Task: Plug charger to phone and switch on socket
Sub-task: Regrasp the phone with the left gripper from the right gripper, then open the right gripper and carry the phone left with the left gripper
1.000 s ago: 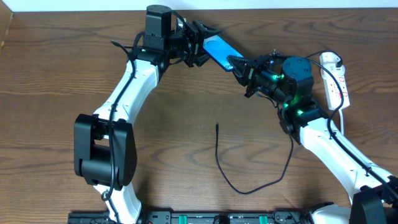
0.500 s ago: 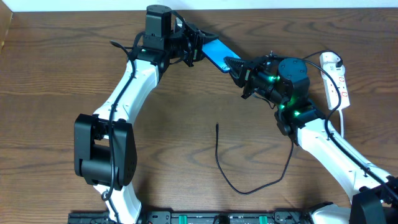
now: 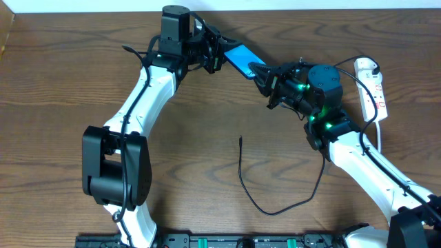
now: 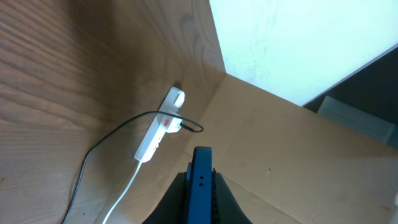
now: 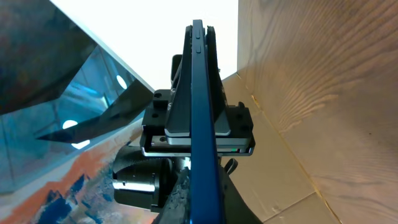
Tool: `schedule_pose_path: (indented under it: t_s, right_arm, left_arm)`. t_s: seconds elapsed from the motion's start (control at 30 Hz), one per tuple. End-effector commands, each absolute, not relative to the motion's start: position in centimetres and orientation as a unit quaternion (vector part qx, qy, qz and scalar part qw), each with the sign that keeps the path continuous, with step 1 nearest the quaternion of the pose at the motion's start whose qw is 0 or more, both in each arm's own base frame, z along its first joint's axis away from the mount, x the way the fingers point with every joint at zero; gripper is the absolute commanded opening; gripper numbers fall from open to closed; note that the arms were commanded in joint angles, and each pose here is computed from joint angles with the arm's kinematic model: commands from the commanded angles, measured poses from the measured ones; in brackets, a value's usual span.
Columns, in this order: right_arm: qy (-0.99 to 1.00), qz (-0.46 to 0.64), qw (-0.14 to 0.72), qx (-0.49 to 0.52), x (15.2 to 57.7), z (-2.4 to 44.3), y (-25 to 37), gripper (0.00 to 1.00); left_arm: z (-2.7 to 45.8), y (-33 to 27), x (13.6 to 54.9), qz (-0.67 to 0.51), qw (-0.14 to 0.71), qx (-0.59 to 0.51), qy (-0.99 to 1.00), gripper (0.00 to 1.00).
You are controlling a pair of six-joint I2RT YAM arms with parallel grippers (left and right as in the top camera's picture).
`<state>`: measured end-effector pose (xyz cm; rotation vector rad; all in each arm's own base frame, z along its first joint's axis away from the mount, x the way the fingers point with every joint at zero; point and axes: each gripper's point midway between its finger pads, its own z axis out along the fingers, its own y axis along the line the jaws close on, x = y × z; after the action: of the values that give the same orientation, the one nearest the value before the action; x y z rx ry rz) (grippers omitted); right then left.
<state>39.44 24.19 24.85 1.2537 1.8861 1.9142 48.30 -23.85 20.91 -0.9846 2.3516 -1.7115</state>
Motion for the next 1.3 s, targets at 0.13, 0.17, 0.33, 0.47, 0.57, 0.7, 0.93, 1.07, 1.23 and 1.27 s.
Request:
schedule_pose_path:
  t_s: [0.13,0.17,0.33,0.47,0.57,0.7,0.93,1.07,1.23,1.27]
  right_arm:
    - [0.635,0.649,0.105,0.405,39.5,25.9,24.4,0.71]
    - [0.635,0.649,0.106,0.405,39.6,25.9,24.4,0.82]
    - [0.653,0.643,0.139,0.376,39.7,25.8,24.2,0.99]
    - [0.689,0.624,0.207,0.306,39.9,25.8,23.7,0.99]
    - [0.71,0.604,0.241,0.271,40.0,25.4,23.4,0.99]
    - [0.722,0.587,0.236,0.279,40.0,24.2,23.0,0.99]
    - [0.75,0.542,0.319,0.207,40.5,24.0,22.4,0.8]
    - [0.765,0.515,0.349,0.167,40.6,23.6,22.3,0.99]
    - [0.784,0.488,0.336,0.188,40.4,21.8,22.0,0.99]
    - [0.788,0.483,0.331,0.19,40.2,21.5,22.0,0.99]
  left_arm:
    - [23.7,-23.2,48.6,-0.57,0.064,-0.308,0.759,0.07]
    - [23.7,-22.9,48.8,-0.569,0.066,-0.31,0.758,0.07]
    - [23.8,-19.1,50.2,-0.57,0.082,-0.335,0.746,0.07]
    - [24.5,-16.2,50.2,-0.59,0.066,-0.332,0.733,0.07]
    - [25.7,-14.1,49.2,-0.621,0.037,-0.3,0.723,0.08]
    - [27.2,-11.4,47.7,-0.652,0.067,-0.195,0.73,0.08]
    - [28.7,-8.0,46.0,-0.678,0.122,-0.084,0.72,0.08]
    - [29.1,-6.7,45.6,-0.68,0.151,-0.05,0.716,0.07]
    - [29.1,-5.8,45.6,-0.676,0.171,-0.04,0.715,0.07]
    - [29.1,-5.8,45.7,-0.676,0.172,-0.04,0.715,0.07]
